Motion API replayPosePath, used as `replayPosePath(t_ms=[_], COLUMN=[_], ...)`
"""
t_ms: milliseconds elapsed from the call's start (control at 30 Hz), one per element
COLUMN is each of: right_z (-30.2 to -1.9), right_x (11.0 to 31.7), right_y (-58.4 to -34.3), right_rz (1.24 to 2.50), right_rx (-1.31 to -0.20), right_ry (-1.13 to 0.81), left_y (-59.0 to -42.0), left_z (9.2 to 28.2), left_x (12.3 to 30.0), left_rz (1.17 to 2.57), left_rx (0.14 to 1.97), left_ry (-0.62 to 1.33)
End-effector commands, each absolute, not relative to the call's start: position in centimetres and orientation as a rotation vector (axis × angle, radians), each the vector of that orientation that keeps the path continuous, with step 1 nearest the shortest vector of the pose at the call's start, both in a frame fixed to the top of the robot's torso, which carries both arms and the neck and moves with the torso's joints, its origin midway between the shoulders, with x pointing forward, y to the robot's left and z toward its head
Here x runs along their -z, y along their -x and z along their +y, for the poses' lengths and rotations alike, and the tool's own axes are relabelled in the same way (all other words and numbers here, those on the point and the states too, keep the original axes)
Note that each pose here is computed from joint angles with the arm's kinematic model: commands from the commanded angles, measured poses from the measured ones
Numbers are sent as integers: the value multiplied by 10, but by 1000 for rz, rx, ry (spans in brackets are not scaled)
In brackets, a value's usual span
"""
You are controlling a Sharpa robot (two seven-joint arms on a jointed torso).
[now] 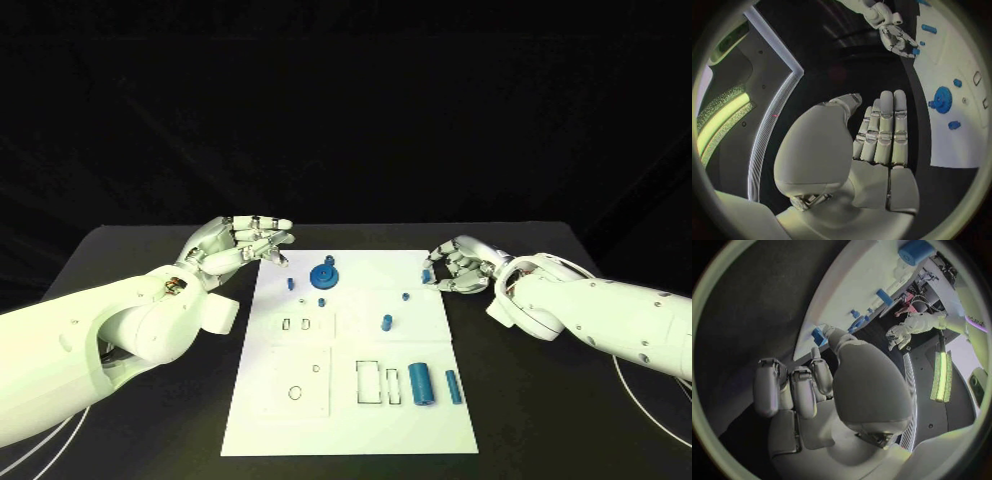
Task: Assemble the parts on the task board
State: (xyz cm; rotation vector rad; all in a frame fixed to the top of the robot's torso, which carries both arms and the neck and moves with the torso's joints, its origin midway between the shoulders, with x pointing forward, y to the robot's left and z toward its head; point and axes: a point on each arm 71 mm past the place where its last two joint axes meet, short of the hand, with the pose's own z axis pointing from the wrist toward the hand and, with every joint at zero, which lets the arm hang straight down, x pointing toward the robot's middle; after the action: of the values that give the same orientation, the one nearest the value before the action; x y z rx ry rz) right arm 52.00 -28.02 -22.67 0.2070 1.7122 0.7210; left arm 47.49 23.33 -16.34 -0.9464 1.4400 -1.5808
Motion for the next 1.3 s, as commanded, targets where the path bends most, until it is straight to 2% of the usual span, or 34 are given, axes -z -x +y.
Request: replayPosePath(t_ms=[33, 767, 1300], right_z=[-278, -274, -273], right_x=[229, 233, 227], right_y=[-520, -523, -523], right_rz=[1734, 1738, 1652], right_rx=[-711, -703, -685], right_ry=[-200, -202, -230], left_y=[-474, -475, -475], left_z=[231, 231, 231], left_x=[162, 162, 163], left_rz=[1441, 1444, 1447], left_rx=[1606, 1606, 1605], left_ry=[928, 929, 930])
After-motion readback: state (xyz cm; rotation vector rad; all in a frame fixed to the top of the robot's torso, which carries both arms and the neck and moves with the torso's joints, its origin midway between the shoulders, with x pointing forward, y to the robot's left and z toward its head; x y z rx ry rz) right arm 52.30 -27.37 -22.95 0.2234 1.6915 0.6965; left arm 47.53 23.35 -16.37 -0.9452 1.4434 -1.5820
